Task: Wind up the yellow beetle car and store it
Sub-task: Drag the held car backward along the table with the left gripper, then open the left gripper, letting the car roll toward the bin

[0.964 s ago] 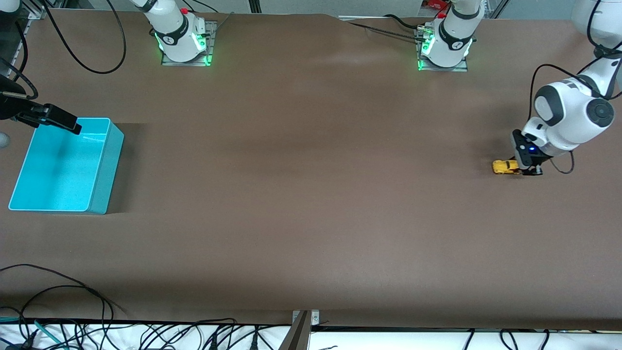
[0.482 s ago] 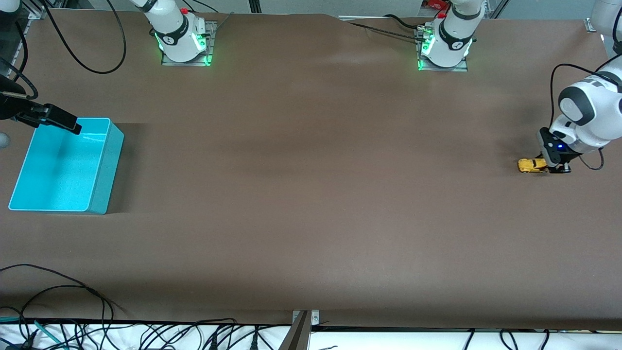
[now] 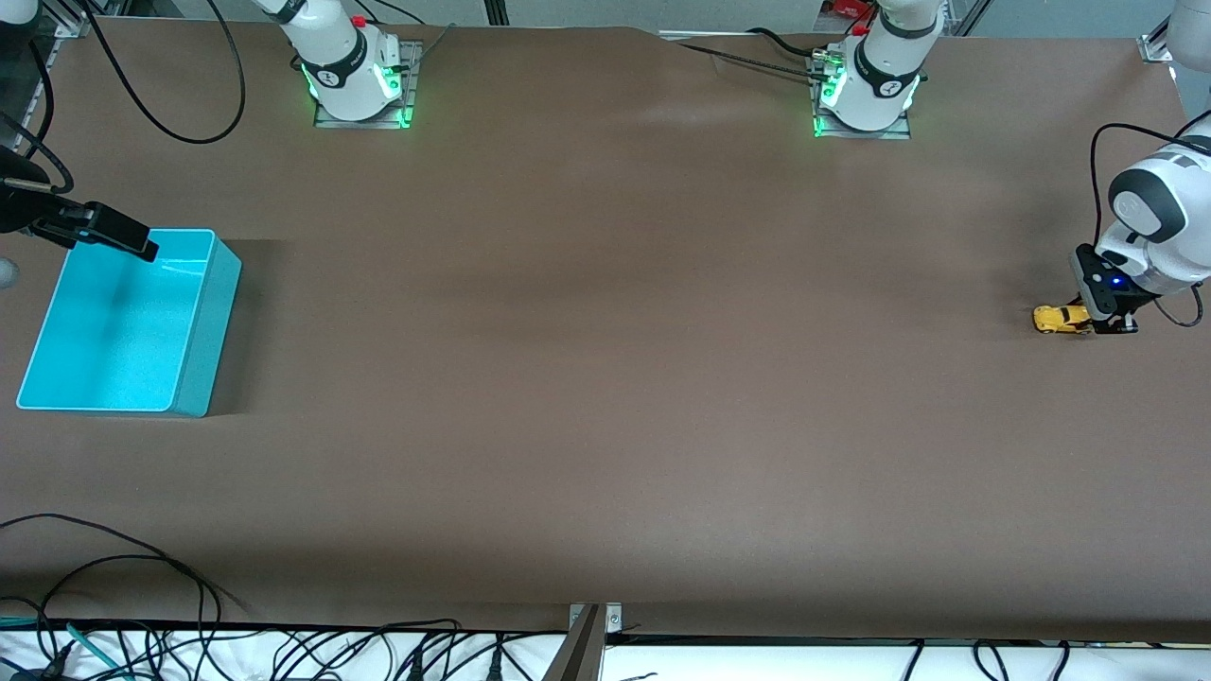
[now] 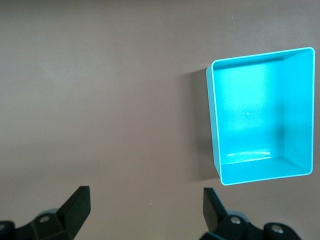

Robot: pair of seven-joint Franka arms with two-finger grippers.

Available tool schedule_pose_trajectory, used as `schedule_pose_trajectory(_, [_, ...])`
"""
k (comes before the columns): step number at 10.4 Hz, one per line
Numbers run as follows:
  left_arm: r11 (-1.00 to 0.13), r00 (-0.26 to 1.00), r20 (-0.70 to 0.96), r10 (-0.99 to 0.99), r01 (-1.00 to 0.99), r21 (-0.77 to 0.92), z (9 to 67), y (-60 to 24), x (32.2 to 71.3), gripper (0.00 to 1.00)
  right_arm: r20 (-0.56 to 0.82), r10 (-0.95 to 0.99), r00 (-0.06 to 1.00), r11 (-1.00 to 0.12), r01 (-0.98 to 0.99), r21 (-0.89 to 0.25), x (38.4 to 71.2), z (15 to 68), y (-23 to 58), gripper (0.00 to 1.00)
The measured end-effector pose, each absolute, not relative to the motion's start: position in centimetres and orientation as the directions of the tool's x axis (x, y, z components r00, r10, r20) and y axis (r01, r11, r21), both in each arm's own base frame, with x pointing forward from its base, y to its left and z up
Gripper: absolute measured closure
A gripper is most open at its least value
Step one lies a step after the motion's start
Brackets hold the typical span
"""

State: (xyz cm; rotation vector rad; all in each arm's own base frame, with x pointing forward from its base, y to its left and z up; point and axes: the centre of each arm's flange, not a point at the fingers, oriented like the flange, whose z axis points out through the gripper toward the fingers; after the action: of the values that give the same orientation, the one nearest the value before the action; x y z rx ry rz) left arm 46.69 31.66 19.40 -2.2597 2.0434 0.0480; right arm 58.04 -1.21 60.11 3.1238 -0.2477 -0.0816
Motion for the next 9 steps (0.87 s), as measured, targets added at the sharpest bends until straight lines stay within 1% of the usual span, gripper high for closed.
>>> schedule_pose_trajectory(1, [-0.101,0.104,-0.083,-0.991,-0.994,-0.036,18.8,31.8,46.4,0.48,-0.051,-0.158,0.986,-0.987,-0.157,0.011,58.0,60.1,-1.2,0.0])
schedule_pose_trajectory(2, [-0.104,0.102,-0.062,-0.993,-0.994,0.017,16.9,31.8,45.5,0.35,-0.051,-0.158,0.986,-0.987,-0.157,0.011,58.0,60.1,-1.2,0.0])
schedule_pose_trajectory(3, [-0.095,0.093,-0.048,-0.995,-0.994,0.046,15.7,31.8,45.4,0.19,-0.051,-0.158,0.986,-0.987,-0.157,0.011,58.0,60.1,-1.2,0.0])
schedule_pose_trajectory(4, [-0.088,0.086,-0.039,-0.996,-0.994,0.06,15.7,31.8,46.0,0.06,-0.051,-0.158,0.986,-0.987,-0.157,0.011,58.0,60.1,-1.2,0.0])
schedule_pose_trajectory(5, [-0.084,0.082,-0.033,-0.996,-0.994,0.068,16.0,31.8,46.6,0.0,-0.051,-0.158,0.986,-0.987,-0.157,0.011,58.0,60.1,-1.2,0.0])
schedule_pose_trajectory(9, [-0.072,0.071,-0.026,-0.997,-0.995,0.072,16.8,31.7,47.7,0.0,-0.051,-0.158,0.986,-0.987,-0.157,0.011,58.0,60.1,-1.2,0.0])
